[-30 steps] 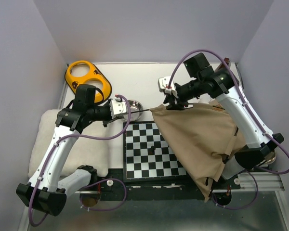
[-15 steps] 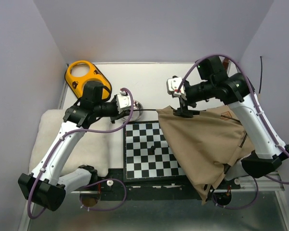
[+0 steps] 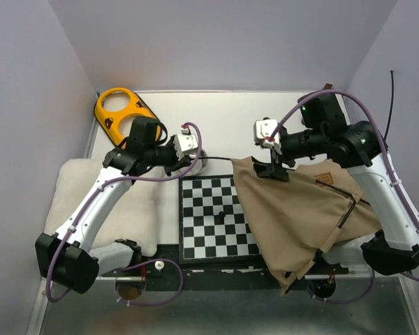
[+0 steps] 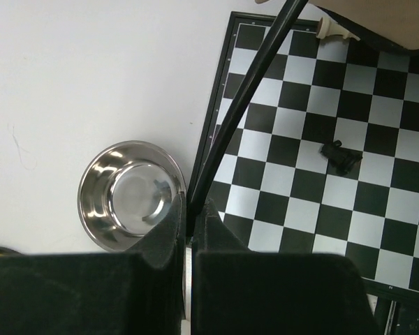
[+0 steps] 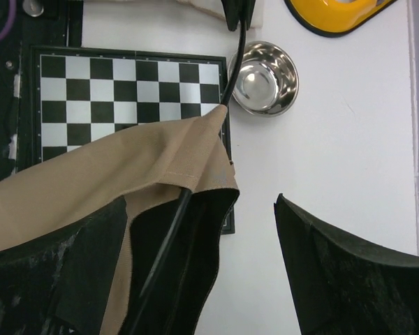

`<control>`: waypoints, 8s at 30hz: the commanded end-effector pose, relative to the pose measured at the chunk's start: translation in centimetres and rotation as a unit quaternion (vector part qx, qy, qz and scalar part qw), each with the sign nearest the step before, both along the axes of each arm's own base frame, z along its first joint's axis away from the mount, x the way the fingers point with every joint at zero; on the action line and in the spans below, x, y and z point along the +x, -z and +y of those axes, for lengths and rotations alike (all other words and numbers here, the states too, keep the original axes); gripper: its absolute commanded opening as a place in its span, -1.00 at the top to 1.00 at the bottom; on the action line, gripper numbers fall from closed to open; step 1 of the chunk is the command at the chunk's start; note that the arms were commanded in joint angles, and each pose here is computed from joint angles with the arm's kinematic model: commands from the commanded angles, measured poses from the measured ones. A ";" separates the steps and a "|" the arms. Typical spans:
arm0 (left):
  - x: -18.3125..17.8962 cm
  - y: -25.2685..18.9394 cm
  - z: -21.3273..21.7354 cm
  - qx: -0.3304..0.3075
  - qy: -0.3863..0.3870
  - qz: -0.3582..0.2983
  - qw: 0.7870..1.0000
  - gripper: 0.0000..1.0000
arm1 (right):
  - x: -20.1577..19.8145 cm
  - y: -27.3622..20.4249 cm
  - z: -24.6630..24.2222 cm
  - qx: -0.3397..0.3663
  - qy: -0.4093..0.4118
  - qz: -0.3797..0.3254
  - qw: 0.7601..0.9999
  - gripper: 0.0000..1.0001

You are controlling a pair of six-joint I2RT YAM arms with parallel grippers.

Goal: Set up the pet tent

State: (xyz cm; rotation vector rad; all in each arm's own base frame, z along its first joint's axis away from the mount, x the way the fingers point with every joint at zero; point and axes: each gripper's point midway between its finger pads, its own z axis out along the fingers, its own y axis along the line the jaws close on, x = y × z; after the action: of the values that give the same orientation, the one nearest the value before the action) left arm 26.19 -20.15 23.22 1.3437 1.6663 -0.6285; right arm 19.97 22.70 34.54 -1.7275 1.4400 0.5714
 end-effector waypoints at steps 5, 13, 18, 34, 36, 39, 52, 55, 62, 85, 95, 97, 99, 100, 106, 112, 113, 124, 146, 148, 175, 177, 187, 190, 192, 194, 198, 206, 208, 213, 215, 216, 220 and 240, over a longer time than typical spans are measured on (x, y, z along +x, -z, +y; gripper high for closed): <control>1.5 0.5 -0.2 0.005 -0.029 0.006 1.000 1.00 | -3.2 -2.2 1.5 0.053 -0.016 0.087 0.995 -0.79; 0.8 -0.7 -0.8 -0.011 -0.016 -0.006 1.000 1.00 | -0.2 -1.4 2.2 0.038 0.041 0.098 0.994 -0.56; 0.4 -0.9 -0.8 -0.008 -0.003 -0.027 1.000 1.00 | 2.7 0.2 1.0 -0.018 0.085 0.055 0.995 -0.54; 0.1 -2.0 -2.3 0.002 0.035 -0.081 0.996 1.00 | 4.1 -0.2 4.5 -0.007 0.021 0.068 0.997 -0.24; 0.0 -2.7 -3.1 -0.007 0.042 -0.089 0.995 1.00 | 3.8 1.0 4.4 -0.025 0.008 0.086 0.996 -0.13; -0.1 -3.7 -4.6 -0.016 0.056 -0.106 0.993 1.00 | 3.5 1.6 4.6 -0.026 0.005 0.100 0.995 0.04; 0.3 -6.5 -7.2 -0.038 0.072 -0.156 0.984 1.00 | 4.4 2.7 5.8 -0.053 0.002 0.062 0.997 0.12; -0.1 -6.8 -7.1 -0.040 0.076 -0.161 0.983 1.00 | 5.2 2.6 6.6 -0.052 0.009 0.049 0.997 0.12; -0.6 -7.3 -6.6 -0.039 0.078 -0.175 0.981 1.00 | 6.0 2.5 8.3 -0.055 0.010 0.028 0.998 0.09; -1.6 -8.7 -6.9 -0.078 0.081 -0.184 0.976 0.55 | 4.7 2.6 10.9 -0.036 -0.001 0.039 0.999 0.99; 4.6 -11.6 5.7 -0.240 -0.216 -0.221 0.920 -0.97 | 0.3 0.5 8.6 0.017 -0.054 0.019 0.998 0.99; 4.0 -9.6 5.9 -0.223 -0.172 -0.222 0.933 -0.97 | -0.6 -0.1 8.2 0.025 -0.064 0.020 0.997 0.99; 2.9 -8.0 4.7 -0.221 -0.110 -0.222 0.943 -0.98 | -1.7 -0.6 7.7 0.033 -0.083 0.019 0.996 0.99; 2.4 -7.4 4.0 -0.228 -0.078 -0.228 0.943 -0.98 | -2.3 -0.9 7.5 0.038 -0.090 0.020 0.995 0.99; 0.1 -6.9 -2.7 -0.285 0.089 -0.274 0.914 -0.91 | -5.4 -2.7 6.2 0.068 -0.138 0.009 0.988 0.99; 0.8 -11.7 -9.0 -0.389 0.201 -0.294 0.850 -0.87 | -7.0 -3.3 5.2 0.076 -0.154 0.006 0.985 0.99; 1.2 -11.9 -9.9 -0.391 0.227 -0.290 0.844 -0.87 | -7.3 -3.3 5.1 0.077 -0.158 0.011 0.984 0.99; 5.0 -15.3 -20.0 -0.399 0.363 -0.334 0.773 -0.89 | -8.5 -2.9 4.9 0.076 -0.181 0.034 0.980 0.99; -2.7 -14.0 -23.9 -0.344 0.493 -0.458 0.656 0.10 | -9.5 -1.6 4.4 0.065 -0.204 0.043 0.976 0.99; -2.6 -14.6 -24.0 -0.348 0.490 -0.453 0.658 0.41 | -9.3 -1.7 4.4 0.067 -0.204 0.037 0.976 0.99; 2.3 -11.3 -13.7 -0.324 0.361 -0.336 0.807 1.00 | -0.9 0.7 1.8 -0.034 0.038 -0.026 0.998 0.99; 1.9 -10.4 -13.0 -0.318 0.357 -0.334 0.812 1.00 | 0.3 0.9 1.2 -0.045 0.074 -0.035 0.996 0.99; 0.0 -8.8 -11.6 -0.320 0.339 -0.309 0.829 1.00 | 5.2 0.6 -1.6 -0.078 0.189 -0.082 0.975 0.99; 0.1 -8.0 -11.3 -0.318 0.333 -0.303 0.834 1.00 | 5.9 0.8 -2.8 -0.089 0.206 -0.094 0.970 0.99; 0.2 -7.8 -11.2 -0.318 0.330 -0.303 0.836 1.00 | 6.5 1.1 -3.6 -0.098 0.218 -0.098 0.966 0.99; 0.3 -7.8 -11.1 -0.318 0.328 -0.301 0.837 1.00 | 7.2 1.2 -4.3 -0.107 0.229 -0.106 0.962 0.99; 0.4 -7.7 -11.1 -0.317 0.328 -0.296 0.839 1.00 | 7.8 1.3 -5.2 -0.119 0.227 -0.120 0.959 0.99; 1.5 -7.2 -11.0 -0.316 0.322 -0.278 0.848 1.00 | 5.9 1.8 -6.4 -0.125 0.187 -0.128 0.966 0.99; 1.5 -7.0 -11.0 -0.314 0.324 -0.277 0.848 1.00 | 5.5 1.6 -6.4 -0.120 0.182 -0.127 0.968 0.99; 1.7 -6.5 -10.9 -0.310 0.326 -0.274 0.850 1.00 | 5.1 1.5 -6.4 -0.115 0.172 -0.132 0.969 0.99; 1.8 -6.3 -10.9 -0.309 0.326 -0.272 0.851 1.00 | 5.2 1.8 -6.9 -0.127 0.176 -0.131 0.967 0.99; 1.8 -6.4 -10.9 -0.309 0.326 -0.272 0.851 1.00 | 5.1 1.7 -7.0 -0.127 0.176 -0.132 0.967 0.99; 2.3 -6.3 -10.8 -0.312 0.319 -0.259 0.857 1.00 | 4.9 2.1 -7.7 -0.139 0.172 -0.142 0.965 0.99; 2.5 -5.6 -10.7 -0.307 0.323 -0.242 0.862 1.00 | 5.0 0.5 -10.5 -0.128 0.200 -0.161 0.958 0.99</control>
State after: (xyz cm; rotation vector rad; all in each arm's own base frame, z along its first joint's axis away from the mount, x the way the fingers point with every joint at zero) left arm 27.92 -33.96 27.63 1.3370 0.7369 -1.2086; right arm 26.57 19.42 32.82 -1.6328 1.4687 0.1081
